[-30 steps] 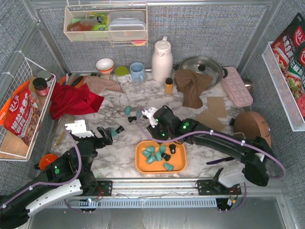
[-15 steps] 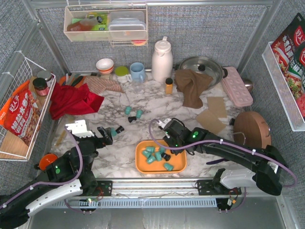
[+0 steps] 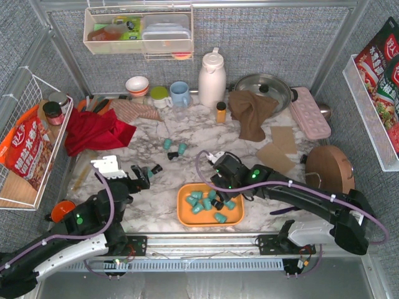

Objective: Mix the coffee capsules in the storage basket

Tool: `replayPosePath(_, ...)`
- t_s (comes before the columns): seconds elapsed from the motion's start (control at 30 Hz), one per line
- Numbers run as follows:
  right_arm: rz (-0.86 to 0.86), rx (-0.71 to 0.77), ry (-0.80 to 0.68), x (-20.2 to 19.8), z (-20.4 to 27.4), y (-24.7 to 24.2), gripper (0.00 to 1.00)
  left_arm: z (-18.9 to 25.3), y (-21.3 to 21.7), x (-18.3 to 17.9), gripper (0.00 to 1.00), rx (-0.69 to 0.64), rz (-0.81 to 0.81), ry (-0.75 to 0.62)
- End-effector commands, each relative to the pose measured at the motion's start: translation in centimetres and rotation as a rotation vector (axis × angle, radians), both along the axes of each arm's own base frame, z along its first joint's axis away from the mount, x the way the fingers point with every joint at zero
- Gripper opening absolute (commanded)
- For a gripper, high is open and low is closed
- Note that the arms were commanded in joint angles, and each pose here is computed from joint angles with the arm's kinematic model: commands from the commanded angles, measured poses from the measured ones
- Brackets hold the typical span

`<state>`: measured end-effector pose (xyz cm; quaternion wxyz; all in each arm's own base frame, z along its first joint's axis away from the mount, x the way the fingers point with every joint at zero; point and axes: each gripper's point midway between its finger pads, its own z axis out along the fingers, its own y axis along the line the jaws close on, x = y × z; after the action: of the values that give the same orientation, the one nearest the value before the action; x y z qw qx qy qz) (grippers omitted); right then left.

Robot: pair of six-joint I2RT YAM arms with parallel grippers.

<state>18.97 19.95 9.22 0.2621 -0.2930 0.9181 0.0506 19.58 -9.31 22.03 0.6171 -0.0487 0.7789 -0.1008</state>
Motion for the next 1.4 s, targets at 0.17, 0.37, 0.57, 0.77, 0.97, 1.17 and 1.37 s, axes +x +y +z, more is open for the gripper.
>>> replayPosePath(0.17, -0.072, 0.067, -0.190, 4.0, 4.3, 0.4, 0.57, -1.7, -1.4, 0.3, 0.99, -0.004, -0.005, 0.050)
replayPosePath(0.37, -0.147, 0.169, -0.295, 7.4, 5.5, 1.0, 0.58, -5.5, -2.5, 0.6, 1.00, -0.008, 0.015, 0.166)
replayPosePath(0.57, -0.175, 0.245, -0.391, 9.2, 6.6, 1.6, 0.59, -8.3, -2.8, 2.0, 0.99, -0.021, 0.038, 0.264)
replayPosePath(0.77, -0.188, 0.246, -0.444, 9.7, 6.2, 0.6, 0.59, -11.0, -1.0, 4.1, 0.97, -0.035, 0.132, 0.348)
replayPosePath(0.97, -0.189, 0.233, -0.439, 9.1, 5.3, -0.6, 0.60, -13.9, 1.1, 5.9, 0.94, -0.073, 0.211, 0.446)
replayPosePath(1.17, -0.178, 0.264, -0.431, 8.7, 5.6, -0.4, 0.60, -15.4, 2.4, 7.7, 0.83, -0.120, 0.250, 0.521)
replayPosePath(1.37, -0.172, 0.275, -0.419, 8.5, 5.7, -0.3, 0.60, -15.6, 2.4, 8.9, 0.77, -0.113, 0.278, 0.583)
